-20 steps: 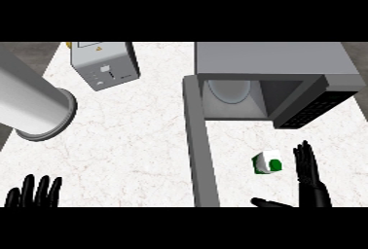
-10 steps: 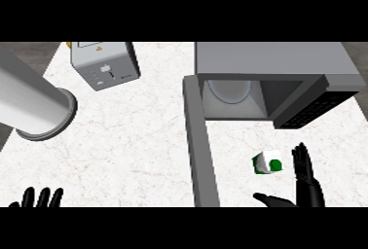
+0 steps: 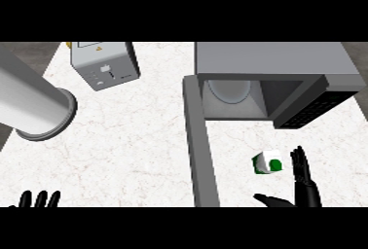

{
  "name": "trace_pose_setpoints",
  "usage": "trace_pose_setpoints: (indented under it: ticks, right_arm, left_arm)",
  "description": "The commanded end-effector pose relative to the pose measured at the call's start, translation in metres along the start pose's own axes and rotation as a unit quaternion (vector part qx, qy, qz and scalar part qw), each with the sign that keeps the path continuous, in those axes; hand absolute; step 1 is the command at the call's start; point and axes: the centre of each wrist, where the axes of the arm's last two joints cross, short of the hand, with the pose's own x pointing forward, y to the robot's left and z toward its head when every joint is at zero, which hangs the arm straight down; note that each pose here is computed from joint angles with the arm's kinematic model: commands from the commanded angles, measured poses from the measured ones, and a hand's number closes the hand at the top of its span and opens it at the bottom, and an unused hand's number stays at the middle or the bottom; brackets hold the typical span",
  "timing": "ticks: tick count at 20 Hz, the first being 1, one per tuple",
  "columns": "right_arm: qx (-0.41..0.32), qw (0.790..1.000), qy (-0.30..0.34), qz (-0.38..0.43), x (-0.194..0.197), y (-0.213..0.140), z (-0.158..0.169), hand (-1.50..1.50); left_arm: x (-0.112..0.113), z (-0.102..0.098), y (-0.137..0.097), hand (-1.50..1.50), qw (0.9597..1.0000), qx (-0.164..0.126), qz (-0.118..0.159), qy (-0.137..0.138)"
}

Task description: Pick up the milk, place it into the microwave and close the microwave

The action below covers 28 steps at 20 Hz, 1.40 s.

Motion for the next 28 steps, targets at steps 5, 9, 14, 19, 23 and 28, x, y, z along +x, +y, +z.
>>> trace_pose_setpoints:
  ticks: [5, 9, 14, 19, 23, 28]
  right_arm:
    - [0.024, 0.999, -0.027, -0.001, -0.001, 0.023, -0.029, -1.5]
    - [0.038, 0.999, -0.028, -0.013, -0.01, 0.023, -0.018, -1.5]
    - [0.024, 0.999, -0.018, -0.042, -0.009, 0.018, -0.041, -1.5]
    - [0.002, 0.999, -0.02, -0.028, -0.008, 0.044, -0.046, -1.5]
    - [-0.012, 0.998, -0.045, 0.047, -0.005, 0.047, -0.06, 1.5]
    - [-0.027, 0.996, -0.046, 0.07, -0.009, 0.044, -0.064, 1.5]
  left_arm:
    - [-0.019, 0.002, -0.003, -1.5, 0.9999, 0.008, -0.006, -0.005]
    - [-0.022, 0.013, -0.003, -1.5, 0.9999, -0.005, 0.001, 0.012]
    - [0.001, 0.001, -0.001, -1.5, 1.0, 0.0, -0.008, 0.004]
    - [0.0, 0.01, 0.009, -1.5, 1.0, -0.002, -0.005, 0.004]
    - [-0.004, 0.004, 0.008, -1.5, 1.0, 0.006, -0.004, 0.0]
    - [0.002, 0.018, 0.002, -1.5, 1.0, -0.003, 0.008, -0.002]
